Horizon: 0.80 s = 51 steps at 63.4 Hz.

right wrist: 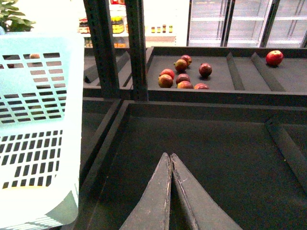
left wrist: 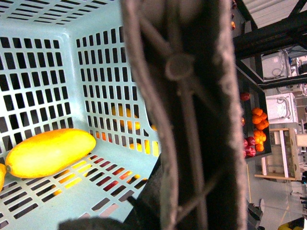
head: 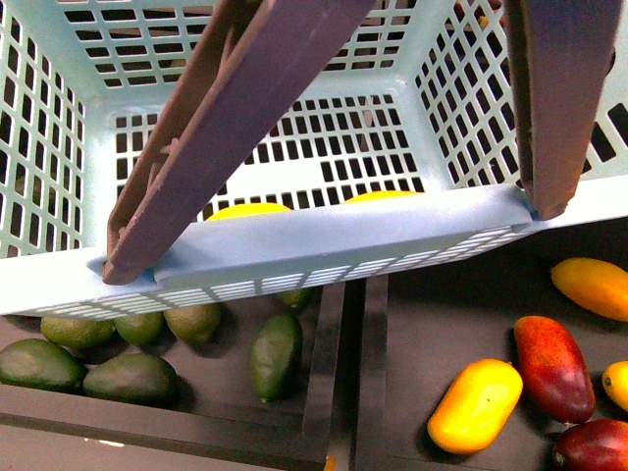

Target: Pick lemon and mango into basket

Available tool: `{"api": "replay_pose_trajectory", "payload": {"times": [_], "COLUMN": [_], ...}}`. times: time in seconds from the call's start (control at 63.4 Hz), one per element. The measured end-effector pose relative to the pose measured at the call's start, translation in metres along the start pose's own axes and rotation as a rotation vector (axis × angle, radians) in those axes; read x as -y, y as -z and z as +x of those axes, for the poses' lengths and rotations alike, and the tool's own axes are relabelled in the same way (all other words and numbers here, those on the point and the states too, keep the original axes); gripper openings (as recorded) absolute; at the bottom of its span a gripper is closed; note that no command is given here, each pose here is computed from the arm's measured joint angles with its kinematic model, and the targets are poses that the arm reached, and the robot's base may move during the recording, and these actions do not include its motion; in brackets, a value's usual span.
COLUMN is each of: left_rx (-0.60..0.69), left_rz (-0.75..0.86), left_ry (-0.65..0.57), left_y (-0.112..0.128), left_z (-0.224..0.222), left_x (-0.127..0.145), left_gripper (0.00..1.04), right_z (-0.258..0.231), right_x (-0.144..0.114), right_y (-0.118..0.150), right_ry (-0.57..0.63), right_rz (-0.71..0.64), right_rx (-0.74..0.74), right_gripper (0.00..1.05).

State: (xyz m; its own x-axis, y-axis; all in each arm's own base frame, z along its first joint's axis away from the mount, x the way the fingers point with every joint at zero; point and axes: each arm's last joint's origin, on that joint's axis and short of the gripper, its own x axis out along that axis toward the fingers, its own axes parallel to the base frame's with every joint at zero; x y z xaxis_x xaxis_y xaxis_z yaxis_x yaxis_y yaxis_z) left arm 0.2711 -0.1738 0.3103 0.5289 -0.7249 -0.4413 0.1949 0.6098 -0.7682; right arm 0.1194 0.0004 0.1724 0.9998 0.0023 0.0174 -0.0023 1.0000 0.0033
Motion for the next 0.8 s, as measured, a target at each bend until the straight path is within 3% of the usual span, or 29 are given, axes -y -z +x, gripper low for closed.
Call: {"api": "replay_pose_trajectory", "payload": {"times": [0.804], "left_rx": [0.000], "left_rz": [0.000], "left_ry": [0.000], "left_y": [0.000], "left_z": [0.000], "left_x": [0.000], "left_gripper": [0.05], "right_z": [-0.022], "right_x": [0.000], "right_y": [0.003], "right_ry": [0.000], "right_rz": [0.000], "right_rx": [-0.005], "right_gripper": [0.02]}}
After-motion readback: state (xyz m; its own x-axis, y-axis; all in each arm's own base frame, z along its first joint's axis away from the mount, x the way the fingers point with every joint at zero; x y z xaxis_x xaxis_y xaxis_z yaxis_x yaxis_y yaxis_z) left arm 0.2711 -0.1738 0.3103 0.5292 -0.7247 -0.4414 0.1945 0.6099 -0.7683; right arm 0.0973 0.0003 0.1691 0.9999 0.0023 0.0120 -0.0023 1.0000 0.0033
